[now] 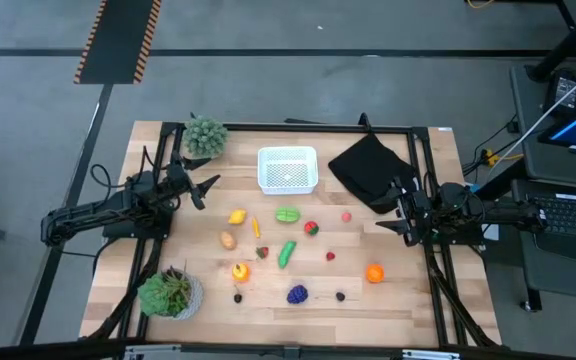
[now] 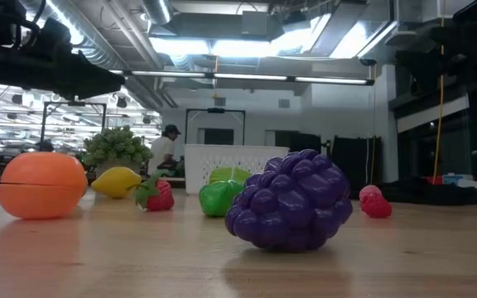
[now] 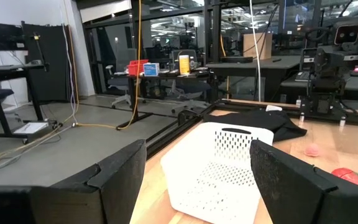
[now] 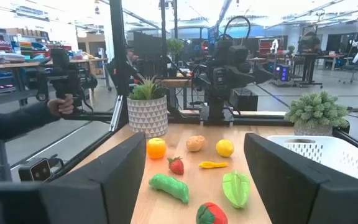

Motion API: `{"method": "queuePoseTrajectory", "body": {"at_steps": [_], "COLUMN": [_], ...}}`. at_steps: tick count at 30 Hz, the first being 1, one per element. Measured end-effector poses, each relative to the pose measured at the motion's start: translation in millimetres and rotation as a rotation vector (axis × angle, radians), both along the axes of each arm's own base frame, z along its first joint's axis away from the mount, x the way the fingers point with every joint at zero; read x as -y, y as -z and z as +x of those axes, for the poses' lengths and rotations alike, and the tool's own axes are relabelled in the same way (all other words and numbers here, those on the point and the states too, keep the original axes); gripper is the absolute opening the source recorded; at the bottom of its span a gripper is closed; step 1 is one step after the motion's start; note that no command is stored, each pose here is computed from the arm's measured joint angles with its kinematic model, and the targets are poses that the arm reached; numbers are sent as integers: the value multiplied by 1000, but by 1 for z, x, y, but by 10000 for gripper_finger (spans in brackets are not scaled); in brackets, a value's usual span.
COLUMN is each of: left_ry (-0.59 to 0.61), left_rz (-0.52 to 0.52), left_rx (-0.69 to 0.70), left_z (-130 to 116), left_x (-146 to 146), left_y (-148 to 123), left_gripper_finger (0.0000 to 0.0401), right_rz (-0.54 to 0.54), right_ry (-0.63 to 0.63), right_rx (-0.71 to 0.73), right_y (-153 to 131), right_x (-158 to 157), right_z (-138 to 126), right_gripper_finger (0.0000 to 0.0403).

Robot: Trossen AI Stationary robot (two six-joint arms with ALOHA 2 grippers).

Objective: Pick and placing Produce into tupperware
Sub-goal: Put the peach into the white bin

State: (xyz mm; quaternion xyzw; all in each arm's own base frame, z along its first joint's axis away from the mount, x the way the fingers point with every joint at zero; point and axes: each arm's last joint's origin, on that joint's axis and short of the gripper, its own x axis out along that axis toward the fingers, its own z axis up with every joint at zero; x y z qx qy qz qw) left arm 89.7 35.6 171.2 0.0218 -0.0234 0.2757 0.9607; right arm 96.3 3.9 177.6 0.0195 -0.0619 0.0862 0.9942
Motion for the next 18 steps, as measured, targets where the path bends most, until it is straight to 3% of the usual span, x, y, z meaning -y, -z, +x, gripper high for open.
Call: {"method": "queuePoseTrajectory", "body": {"at_steps": [3,11,18], "left_ry": [46,366,436], "left_rz": [-21,5,-1], "left_rx": [13,-1,-20], "left_z": [1,4,5], "left_x": [1,10,11], "left_y": [0,0,2], "left_gripper_finger": [279,279,279], "right_rz": [0,41,40], "right_ry": [-1,-56,-112], "right_rx": [-12,-92,-116], "right_y": [1,8,9], "right_x": [0,-1,-3], "right_z": [0,1,3], "right_gripper_finger": [273,273,273]}}
